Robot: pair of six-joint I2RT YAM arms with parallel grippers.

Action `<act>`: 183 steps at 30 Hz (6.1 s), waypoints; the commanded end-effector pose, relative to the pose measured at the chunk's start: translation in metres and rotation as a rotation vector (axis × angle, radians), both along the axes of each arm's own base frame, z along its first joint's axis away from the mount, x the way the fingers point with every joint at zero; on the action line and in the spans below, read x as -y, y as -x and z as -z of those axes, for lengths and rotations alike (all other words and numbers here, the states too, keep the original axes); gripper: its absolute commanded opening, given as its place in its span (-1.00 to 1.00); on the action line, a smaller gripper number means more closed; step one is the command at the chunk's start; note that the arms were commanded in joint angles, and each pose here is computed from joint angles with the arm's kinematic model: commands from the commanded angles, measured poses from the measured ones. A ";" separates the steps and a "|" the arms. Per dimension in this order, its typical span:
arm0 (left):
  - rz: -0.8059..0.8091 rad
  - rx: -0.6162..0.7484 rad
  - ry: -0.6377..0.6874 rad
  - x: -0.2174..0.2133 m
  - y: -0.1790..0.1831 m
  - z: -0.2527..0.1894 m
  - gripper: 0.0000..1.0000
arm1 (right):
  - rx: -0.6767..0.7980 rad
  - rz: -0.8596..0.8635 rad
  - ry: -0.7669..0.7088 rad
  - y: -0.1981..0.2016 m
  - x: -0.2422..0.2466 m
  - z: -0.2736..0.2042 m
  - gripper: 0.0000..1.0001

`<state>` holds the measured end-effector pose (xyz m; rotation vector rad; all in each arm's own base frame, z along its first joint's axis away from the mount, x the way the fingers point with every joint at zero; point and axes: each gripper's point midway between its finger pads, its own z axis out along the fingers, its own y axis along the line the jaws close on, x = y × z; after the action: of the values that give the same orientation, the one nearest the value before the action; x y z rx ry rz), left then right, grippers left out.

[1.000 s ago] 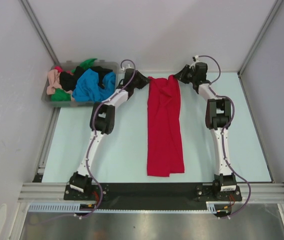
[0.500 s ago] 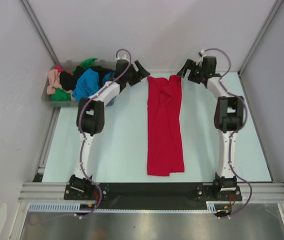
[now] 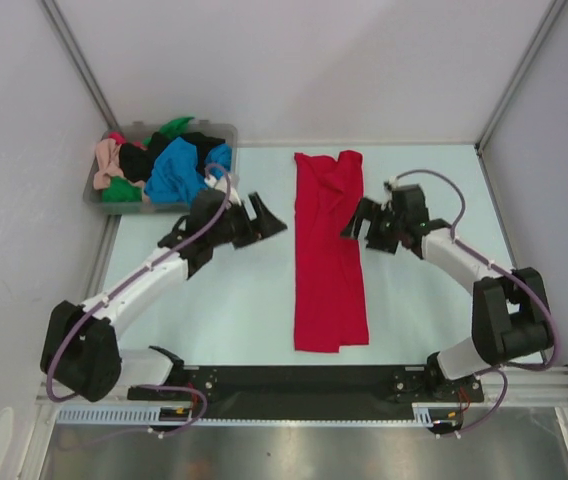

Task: Fold and stack the t-shirts
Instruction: Fold the tshirt

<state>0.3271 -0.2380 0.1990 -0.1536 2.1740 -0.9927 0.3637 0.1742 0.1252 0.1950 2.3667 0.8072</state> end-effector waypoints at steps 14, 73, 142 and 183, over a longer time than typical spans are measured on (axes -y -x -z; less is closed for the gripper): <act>-0.011 -0.499 0.072 0.010 0.197 0.130 0.62 | -0.388 0.119 0.004 0.208 0.030 0.069 0.56; 0.166 -0.295 -0.159 0.063 0.139 0.087 -1.00 | -0.237 0.011 -0.040 0.144 0.004 0.017 -1.00; 0.098 -0.171 -0.138 0.037 0.048 0.077 0.82 | -0.115 0.007 0.146 0.059 0.023 0.032 0.83; 0.126 -0.303 -0.406 0.038 0.014 0.180 -1.00 | -0.143 -0.089 0.280 0.025 0.050 0.087 -1.00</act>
<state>0.3104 -0.2974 0.0183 -0.0197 2.6323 -0.7353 0.3256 0.1421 0.0257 0.0535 2.6433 0.5887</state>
